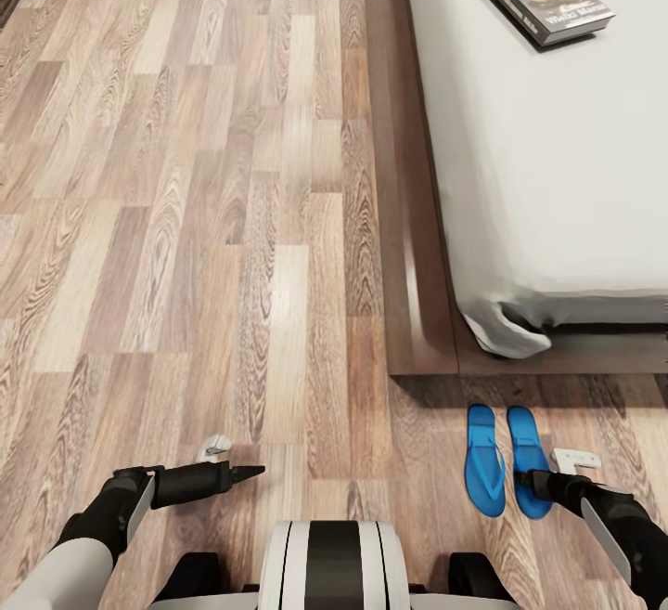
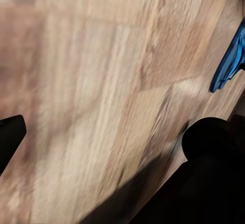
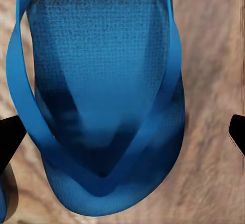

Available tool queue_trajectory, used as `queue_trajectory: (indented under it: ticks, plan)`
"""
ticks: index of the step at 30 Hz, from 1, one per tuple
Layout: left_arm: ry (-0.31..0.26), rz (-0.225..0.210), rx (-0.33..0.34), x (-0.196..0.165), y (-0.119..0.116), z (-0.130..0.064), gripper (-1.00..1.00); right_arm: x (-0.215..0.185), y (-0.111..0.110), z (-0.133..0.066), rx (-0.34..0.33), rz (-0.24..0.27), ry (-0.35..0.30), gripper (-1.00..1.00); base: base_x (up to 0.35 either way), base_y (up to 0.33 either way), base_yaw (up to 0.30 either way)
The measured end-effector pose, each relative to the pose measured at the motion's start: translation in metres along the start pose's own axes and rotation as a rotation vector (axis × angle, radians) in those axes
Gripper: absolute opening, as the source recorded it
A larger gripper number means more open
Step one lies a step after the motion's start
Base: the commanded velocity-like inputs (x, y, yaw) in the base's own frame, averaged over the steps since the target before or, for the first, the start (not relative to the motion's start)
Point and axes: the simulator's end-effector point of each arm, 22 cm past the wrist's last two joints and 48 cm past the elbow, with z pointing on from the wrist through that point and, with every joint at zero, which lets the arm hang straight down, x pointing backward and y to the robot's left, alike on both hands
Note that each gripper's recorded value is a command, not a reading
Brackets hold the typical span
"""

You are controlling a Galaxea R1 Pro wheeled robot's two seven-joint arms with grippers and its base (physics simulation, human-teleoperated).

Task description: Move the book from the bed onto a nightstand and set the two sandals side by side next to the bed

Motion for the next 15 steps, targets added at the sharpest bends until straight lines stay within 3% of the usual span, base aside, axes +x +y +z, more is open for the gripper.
queue_trajectory:
  ticks: [15]
  plan:
    - [-0.036, 0.048, 0.008, -0.020, -0.021, -0.013, 1.00, -0.027, 0.000, -0.020, -0.008, 0.009, -0.060, 1.00, 0.000, 0.000, 0.000]
